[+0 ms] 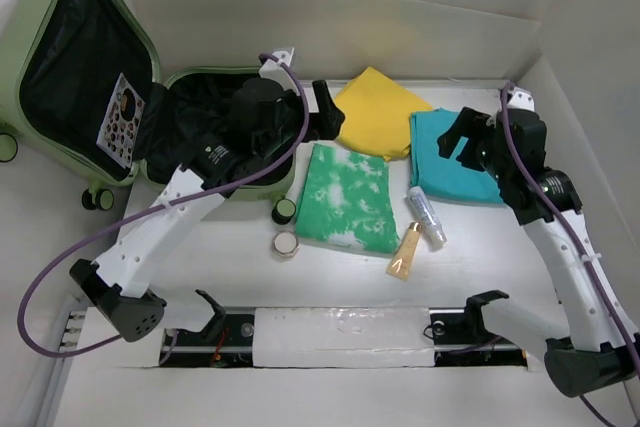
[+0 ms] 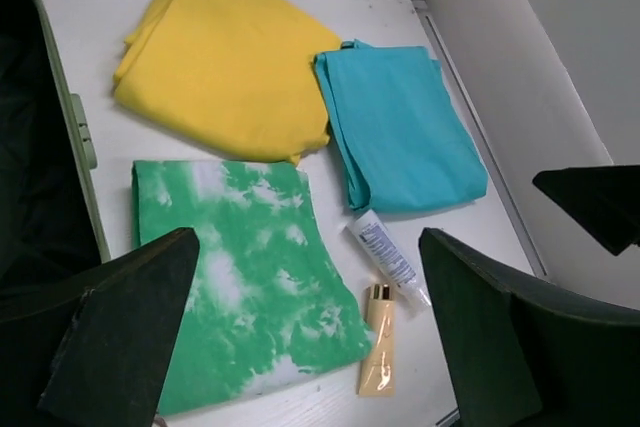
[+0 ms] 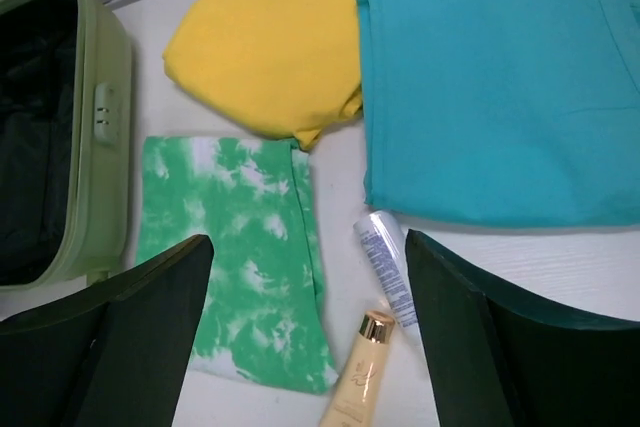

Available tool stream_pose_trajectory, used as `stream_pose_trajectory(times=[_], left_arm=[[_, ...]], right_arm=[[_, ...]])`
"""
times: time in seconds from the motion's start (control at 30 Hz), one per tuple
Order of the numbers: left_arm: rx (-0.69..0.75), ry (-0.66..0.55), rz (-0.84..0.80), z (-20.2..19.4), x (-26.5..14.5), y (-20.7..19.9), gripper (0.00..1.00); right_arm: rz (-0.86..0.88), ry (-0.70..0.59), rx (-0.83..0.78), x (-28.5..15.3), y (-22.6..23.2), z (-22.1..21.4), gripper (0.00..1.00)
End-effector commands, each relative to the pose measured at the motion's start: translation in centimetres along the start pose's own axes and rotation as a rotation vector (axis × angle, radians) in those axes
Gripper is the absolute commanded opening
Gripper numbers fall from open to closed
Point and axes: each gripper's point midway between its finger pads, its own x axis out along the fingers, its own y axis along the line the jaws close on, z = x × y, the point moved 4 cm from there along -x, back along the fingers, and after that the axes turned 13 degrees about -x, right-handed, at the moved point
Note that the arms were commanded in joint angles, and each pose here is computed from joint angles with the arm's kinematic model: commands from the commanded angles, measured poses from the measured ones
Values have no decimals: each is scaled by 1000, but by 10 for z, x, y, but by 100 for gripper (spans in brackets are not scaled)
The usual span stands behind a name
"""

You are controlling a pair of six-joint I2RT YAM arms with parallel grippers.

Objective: Pack the luggage

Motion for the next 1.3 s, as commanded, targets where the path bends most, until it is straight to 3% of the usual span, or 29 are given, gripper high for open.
stream_pose_trajectory(times=[0.0,0.1,0.17,0.2,0.27,0.37,0.43,0.47,0.6,0.73,0.87,1.03,1.27], left_arm=[[23,48,-36,-14,6,0,92],[21,115,6,-39,3,20,94],[16,159,46,-61,-4,40,82],[14,146,35,-57,-9,38,82],[19,206,127,-81,-16,66,68],[16,256,269,-106,-34,102,55],[-35,255,366,-117,-45,122,55],[-38,311,457,-135,-54,141,55],[-120,384,584,-169,-68,169,60],[-104,497,637,-205,-68,184,69],[-63,599,704,-239,-71,191,74],[-23,599,708,-248,-52,195,84],[59,586,798,-259,-28,213,86]], right_arm=[[-3,-1,22,-11,-4,-7,84],[-18,22,30,-15,-9,-24,75],[-31,73,34,-9,-13,-47,49],[-28,60,48,-12,-12,-45,49],[-10,98,55,-9,-10,-58,21],[14,126,63,-7,-7,-66,1],[23,141,62,-5,-6,-71,1],[33,147,73,-3,-4,-75,3],[72,154,66,2,3,-83,43],[112,171,62,11,12,-85,60],[121,175,28,17,14,-86,67],[163,182,17,17,21,-87,73],[201,188,-9,18,25,-88,77]])
